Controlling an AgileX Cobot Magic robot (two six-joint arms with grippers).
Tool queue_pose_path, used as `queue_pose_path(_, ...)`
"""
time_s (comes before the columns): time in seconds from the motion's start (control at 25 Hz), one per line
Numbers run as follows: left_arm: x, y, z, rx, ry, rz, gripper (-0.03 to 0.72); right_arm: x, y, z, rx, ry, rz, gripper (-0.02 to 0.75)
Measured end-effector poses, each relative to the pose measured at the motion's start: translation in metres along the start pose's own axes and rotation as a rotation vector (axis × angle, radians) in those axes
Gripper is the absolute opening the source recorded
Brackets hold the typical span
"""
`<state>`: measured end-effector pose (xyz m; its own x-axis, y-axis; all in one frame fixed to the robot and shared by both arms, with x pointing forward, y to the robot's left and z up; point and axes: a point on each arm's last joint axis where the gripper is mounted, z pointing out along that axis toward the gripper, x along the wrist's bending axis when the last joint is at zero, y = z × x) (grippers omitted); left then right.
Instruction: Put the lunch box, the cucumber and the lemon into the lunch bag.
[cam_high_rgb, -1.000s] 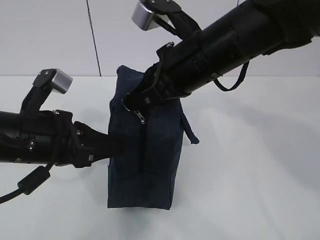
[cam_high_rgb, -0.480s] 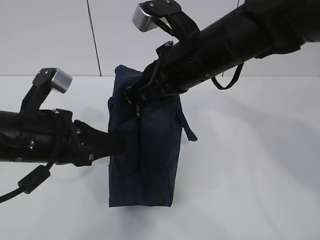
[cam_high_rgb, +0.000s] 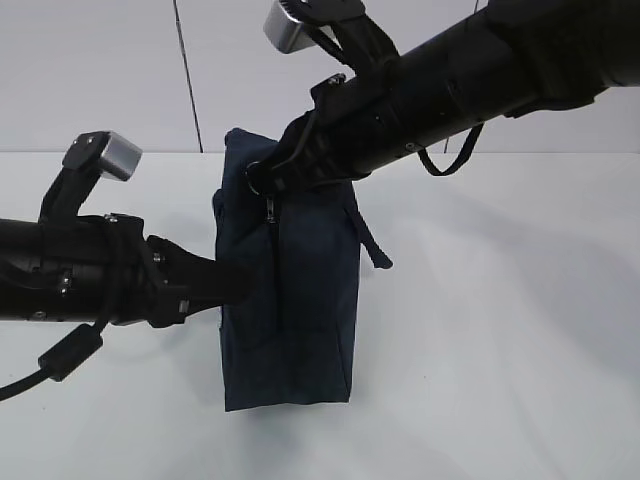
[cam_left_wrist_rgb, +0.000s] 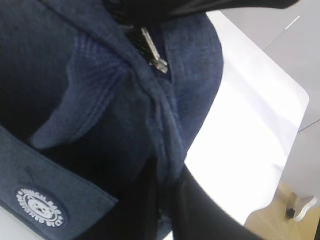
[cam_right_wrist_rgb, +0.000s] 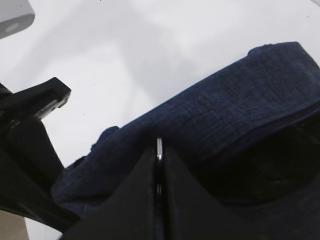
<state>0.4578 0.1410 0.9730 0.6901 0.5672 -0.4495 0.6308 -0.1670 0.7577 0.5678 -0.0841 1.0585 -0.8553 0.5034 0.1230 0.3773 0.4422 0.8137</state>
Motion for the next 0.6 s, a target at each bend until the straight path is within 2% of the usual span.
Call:
queue_pose_path(0.24,0.001,-0.001,0.000,0.011,0.005,0.019,0.011,0.009,-0.004,-0.001,0.045,0.096,0.029,0.020)
queue_pose_path(0.6,0.001,-0.002,0.001,0.022,0.005,0.028,0.011,0.010,-0.020,-0.003,0.235,0.096,0.085,0.020)
